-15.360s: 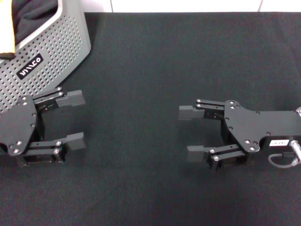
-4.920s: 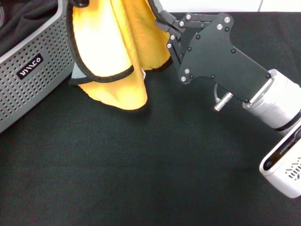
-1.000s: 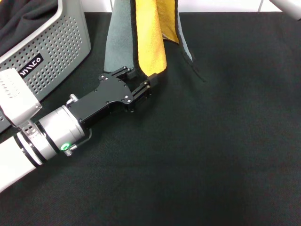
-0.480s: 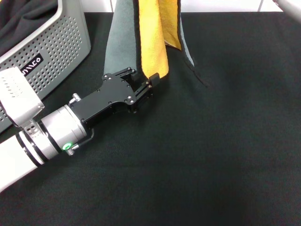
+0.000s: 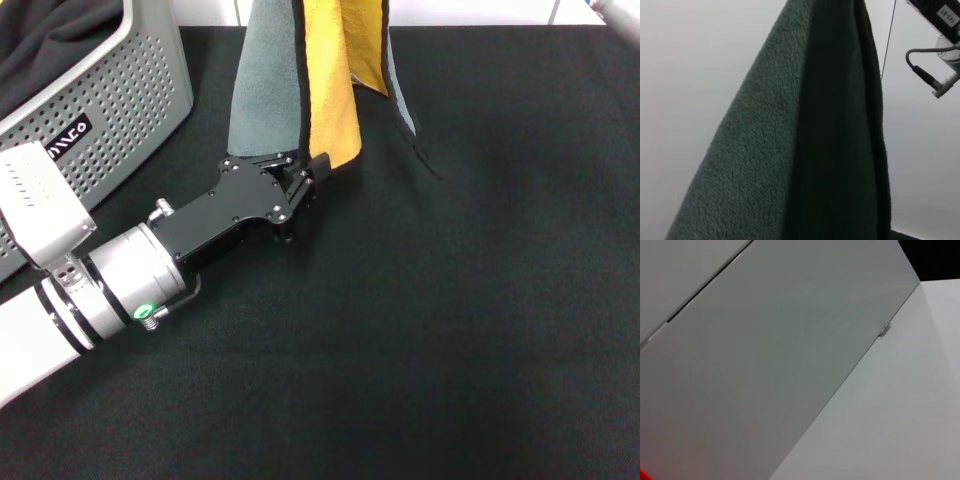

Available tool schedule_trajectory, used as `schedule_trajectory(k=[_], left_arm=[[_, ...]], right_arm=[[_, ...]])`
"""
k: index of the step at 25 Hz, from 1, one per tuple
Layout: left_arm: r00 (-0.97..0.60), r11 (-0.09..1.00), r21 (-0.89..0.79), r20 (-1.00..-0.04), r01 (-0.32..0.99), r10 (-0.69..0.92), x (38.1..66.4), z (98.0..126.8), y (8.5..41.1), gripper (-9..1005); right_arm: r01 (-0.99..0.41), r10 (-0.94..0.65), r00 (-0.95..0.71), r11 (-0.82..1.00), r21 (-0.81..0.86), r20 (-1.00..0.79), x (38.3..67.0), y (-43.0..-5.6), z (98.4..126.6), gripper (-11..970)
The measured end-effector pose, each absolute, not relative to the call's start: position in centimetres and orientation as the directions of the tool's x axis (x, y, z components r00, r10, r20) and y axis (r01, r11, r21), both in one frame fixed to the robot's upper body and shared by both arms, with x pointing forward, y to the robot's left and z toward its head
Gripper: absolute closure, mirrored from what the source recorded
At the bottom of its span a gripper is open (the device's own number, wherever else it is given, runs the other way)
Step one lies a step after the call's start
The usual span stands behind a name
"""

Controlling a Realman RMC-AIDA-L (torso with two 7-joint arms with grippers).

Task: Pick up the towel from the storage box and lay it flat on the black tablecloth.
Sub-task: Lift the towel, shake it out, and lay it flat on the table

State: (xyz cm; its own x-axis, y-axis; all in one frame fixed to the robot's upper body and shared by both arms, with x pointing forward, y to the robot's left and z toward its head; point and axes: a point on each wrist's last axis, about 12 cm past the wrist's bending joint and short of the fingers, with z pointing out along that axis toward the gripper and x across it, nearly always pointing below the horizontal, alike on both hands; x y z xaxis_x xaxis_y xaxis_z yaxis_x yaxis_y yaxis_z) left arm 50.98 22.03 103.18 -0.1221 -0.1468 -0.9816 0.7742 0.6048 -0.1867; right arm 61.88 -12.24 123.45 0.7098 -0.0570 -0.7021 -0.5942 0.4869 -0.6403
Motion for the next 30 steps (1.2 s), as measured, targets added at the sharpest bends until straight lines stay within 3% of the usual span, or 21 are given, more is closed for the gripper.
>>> schedule_trajectory(k=[1,8,14,23,30], left_arm=[[-0.123,0.603,-0.186,-0.982,0.776,-0.145,51.0,103.2,22.0,885],[-0.114,0.573,-0.175,-0.984,0.801,-0.140,50.8,103.4,21.9,938],[-0.107,0.493,-0.163,-0.984,0.854,-0.141,51.1,105.1,23.6,962],[-0.096,0.195,-0.097,-0.995,0.976,-0.017,50.5,113.0,30.7,963],[-0.092,-0.036,-0.098,-0.986,0.995,0.137,50.4,118.6,33.0,964]], right_arm=[[-0.594,-0.057,0.710,0.487,-0.640,-0.702,61.9,-12.3,123.4,927],[-0.594,-0.059,0.697,0.510,-0.622,-0.715,61.4,-13.7,122.8,925],[-0.658,-0.017,0.610,0.546,-0.518,-0.792,59.4,-16.7,120.0,924],[-0.859,0.253,0.339,0.476,-0.189,-0.906,54.0,-22.7,116.9,921],[-0.949,0.434,0.177,0.314,-0.035,-0.883,49.1,-25.2,115.9,919]])
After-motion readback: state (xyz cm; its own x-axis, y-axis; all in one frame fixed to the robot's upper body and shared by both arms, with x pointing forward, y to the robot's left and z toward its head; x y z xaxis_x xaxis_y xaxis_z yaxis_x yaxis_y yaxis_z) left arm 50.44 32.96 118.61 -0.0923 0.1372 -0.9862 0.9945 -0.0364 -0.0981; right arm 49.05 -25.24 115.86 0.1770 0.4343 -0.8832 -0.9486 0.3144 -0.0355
